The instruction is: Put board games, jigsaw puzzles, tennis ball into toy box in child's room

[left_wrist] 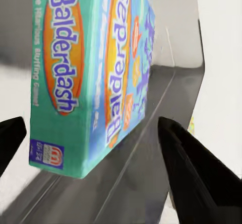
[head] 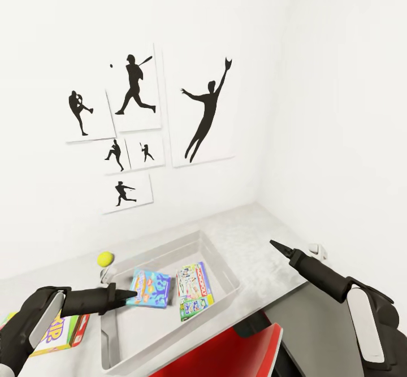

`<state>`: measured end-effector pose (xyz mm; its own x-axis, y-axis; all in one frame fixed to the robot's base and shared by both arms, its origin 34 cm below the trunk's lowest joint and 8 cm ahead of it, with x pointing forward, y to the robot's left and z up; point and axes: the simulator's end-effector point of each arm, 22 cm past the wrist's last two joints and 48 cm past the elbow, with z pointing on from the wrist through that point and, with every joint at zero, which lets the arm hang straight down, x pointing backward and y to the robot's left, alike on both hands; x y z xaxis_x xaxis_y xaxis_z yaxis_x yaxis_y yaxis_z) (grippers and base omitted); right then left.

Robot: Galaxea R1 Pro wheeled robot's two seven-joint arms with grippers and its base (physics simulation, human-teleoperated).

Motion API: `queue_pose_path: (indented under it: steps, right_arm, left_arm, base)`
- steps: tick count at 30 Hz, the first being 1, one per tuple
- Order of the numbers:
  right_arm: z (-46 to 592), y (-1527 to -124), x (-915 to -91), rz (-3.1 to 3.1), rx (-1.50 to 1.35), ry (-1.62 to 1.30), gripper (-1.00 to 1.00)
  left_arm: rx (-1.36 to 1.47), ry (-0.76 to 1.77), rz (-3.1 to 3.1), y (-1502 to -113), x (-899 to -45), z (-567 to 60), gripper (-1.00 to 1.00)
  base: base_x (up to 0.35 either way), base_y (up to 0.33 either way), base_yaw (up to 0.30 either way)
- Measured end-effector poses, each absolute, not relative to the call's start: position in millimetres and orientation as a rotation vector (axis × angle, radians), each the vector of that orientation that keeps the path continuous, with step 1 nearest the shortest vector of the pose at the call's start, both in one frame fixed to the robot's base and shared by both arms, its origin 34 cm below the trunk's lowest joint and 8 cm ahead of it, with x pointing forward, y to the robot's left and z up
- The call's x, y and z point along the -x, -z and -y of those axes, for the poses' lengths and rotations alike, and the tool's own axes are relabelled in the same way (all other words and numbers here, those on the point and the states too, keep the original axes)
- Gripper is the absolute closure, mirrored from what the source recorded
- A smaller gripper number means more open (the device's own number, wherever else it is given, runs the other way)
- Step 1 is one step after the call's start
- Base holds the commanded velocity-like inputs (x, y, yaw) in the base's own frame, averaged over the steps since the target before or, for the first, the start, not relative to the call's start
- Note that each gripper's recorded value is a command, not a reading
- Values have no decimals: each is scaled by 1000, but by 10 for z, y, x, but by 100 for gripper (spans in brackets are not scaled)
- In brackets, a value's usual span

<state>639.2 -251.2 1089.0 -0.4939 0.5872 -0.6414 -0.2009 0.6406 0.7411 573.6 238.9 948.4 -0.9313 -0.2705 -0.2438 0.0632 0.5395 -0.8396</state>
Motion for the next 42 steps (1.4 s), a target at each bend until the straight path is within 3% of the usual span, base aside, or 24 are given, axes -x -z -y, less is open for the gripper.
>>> queue_pose_path:
  steps: [25, 32, 42]
  right_arm:
    - [2511, -10894, -6393, -1856, -308, -985, -100]
    - [2508, -10922, -6389, -1849, -306, -990, -100]
    - [2504, -11000, -6375, -1836, -297, -990, -100]
  left_arm:
    - [174, 1394, -2389, -9604, -5760, -2422, -100]
    - [1, 1627, -2147, -10393, -5767, -2232, -100]
    - [-236, 1703, -1932, -11245, -5625, -2296, -100]
  base:
    - [0, 0, 0]
    - [0, 0, 0]
    - [0, 0, 0]
